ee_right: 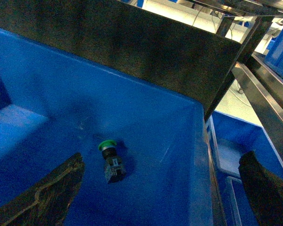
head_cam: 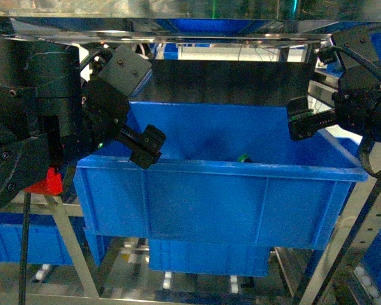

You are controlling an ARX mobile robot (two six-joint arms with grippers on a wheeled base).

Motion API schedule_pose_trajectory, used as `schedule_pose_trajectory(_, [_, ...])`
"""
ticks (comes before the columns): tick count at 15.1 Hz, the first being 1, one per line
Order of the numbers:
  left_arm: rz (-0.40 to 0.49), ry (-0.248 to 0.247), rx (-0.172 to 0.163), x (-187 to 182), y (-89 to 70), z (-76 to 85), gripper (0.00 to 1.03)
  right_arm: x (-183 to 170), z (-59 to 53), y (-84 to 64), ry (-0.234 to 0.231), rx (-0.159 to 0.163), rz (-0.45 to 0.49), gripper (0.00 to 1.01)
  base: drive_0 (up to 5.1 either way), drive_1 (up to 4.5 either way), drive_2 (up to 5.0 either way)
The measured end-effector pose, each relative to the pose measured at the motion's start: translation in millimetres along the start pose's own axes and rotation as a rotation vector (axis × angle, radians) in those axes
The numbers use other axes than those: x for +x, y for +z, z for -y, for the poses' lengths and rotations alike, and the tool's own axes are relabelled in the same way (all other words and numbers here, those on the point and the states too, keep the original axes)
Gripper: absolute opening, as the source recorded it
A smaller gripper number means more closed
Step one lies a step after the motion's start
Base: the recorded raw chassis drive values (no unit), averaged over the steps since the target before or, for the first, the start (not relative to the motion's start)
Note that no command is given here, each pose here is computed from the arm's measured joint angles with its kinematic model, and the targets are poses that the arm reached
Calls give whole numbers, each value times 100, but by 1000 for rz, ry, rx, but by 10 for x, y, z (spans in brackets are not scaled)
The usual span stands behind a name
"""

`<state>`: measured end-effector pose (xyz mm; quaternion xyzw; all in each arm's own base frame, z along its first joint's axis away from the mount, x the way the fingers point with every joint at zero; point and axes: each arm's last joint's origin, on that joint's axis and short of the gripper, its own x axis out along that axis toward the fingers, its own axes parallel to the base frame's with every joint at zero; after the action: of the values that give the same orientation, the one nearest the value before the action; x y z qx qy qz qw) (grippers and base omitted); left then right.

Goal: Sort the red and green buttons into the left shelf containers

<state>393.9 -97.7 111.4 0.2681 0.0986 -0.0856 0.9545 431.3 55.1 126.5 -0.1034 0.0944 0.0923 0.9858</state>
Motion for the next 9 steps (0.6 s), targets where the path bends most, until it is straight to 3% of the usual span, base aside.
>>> schedule_pose_trajectory(2, [0, 0, 0, 0, 0, 0, 98, 0, 0, 0, 0, 0, 0, 98, 0, 0, 0])
schedule_pose_trajectory(3, [47, 57, -44, -5, 11, -9, 94, -67, 25, 20, -111, 59, 116, 89, 0, 0, 0])
schedule_pose_trajectory(4, [107, 135, -151, -88, -11, -41, 85, -227, 35, 13, -159, 106, 159, 79, 0, 0, 0])
schedule_pose_trajectory(6, [164, 182, -412, -580, -174, -236, 60, -708, 114, -16, -192, 170, 198, 57, 0, 0, 0])
schedule_pose_trajectory(7, [183, 191, -478, -801, -169, -352, 47, -960, 143, -2, -199, 184, 212, 43, 0, 0, 0])
schedule_pose_trajectory(9, [172, 173, -517, -1131, -241, -397, 26, -1295, 116, -55, -187, 190, 199, 22, 0, 0, 0])
